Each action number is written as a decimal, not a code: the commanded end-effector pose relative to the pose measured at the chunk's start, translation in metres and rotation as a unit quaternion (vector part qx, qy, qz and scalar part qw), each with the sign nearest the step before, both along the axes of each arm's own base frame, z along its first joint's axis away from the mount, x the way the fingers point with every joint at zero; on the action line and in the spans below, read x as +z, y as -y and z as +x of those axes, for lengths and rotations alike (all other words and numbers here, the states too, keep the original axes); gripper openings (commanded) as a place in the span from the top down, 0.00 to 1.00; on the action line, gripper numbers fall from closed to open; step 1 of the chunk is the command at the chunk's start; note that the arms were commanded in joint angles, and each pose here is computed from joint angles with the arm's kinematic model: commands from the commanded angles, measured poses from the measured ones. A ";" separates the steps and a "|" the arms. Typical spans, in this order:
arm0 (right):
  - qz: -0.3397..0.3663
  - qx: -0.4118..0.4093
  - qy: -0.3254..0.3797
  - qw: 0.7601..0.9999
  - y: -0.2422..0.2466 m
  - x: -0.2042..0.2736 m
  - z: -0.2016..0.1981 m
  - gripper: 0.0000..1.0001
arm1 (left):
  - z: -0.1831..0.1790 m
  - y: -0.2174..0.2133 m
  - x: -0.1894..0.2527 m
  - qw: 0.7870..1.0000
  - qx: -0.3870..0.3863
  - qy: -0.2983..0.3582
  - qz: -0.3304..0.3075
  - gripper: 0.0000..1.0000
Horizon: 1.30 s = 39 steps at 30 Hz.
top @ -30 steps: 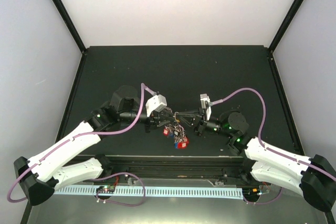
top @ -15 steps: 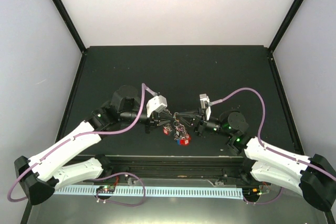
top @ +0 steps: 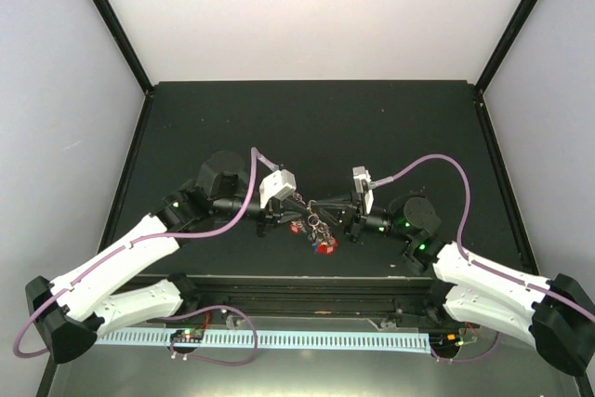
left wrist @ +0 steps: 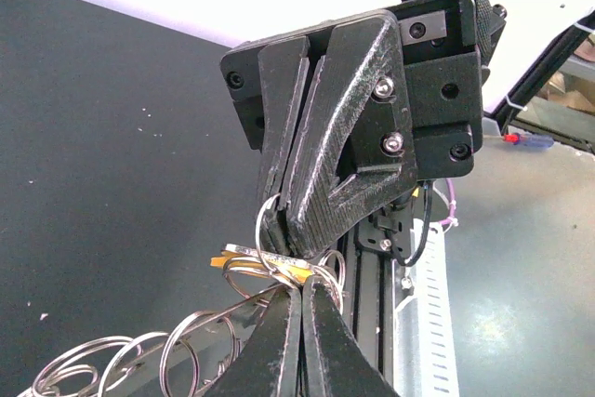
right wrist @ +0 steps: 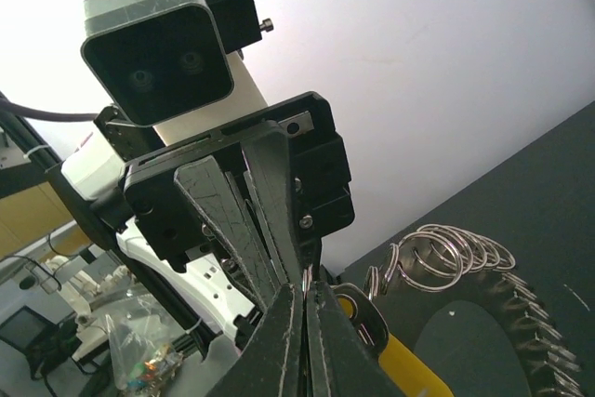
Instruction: Remove the keys from the keyring
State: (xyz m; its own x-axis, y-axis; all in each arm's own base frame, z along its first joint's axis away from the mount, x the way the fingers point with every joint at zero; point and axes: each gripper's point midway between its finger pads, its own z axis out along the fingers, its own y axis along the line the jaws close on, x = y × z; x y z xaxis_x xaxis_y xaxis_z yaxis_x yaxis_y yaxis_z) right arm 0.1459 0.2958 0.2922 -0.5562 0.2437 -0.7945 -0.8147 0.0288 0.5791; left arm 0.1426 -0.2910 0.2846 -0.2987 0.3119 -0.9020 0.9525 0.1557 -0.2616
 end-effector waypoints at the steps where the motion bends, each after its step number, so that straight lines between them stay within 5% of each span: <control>1: 0.016 0.033 0.077 0.996 -0.001 0.028 -0.017 0.99 | -0.004 0.002 0.014 1.000 -0.010 0.010 -0.021 0.99; 14: -0.036 0.071 0.127 0.989 -0.003 0.020 -0.032 0.99 | -0.007 -0.002 0.024 0.999 -0.007 0.020 -0.035 0.98; 15: -0.032 0.069 0.127 0.989 -0.002 0.021 -0.033 0.99 | -0.008 -0.002 0.026 0.999 -0.010 0.021 -0.035 0.92; 19: 0.001 0.077 0.128 0.989 0.003 0.032 -0.039 0.99 | -0.017 -0.007 0.038 0.998 -0.023 0.041 -0.050 0.37; 25: 0.028 0.124 0.140 0.982 0.004 0.049 -0.055 0.99 | -0.027 -0.021 0.058 0.991 -0.016 0.091 -0.094 0.17; 34: 0.012 0.215 0.172 0.961 0.004 0.066 -0.082 0.99 | -0.014 -0.034 0.082 0.986 0.035 0.115 -0.117 0.14; 39: 0.010 0.262 0.189 0.946 0.008 0.076 -0.096 0.99 | -0.031 -0.024 0.078 0.987 -0.043 0.085 -0.126 0.25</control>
State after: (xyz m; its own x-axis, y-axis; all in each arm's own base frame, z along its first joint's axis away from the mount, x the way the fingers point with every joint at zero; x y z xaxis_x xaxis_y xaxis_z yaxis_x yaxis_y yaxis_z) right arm 0.0697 0.2947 0.3503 -0.3554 0.0427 -0.9337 -0.8837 -0.3408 0.3208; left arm 0.1256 -0.2605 0.3499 -0.1310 0.1129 -0.9849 0.9825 0.1473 -0.1138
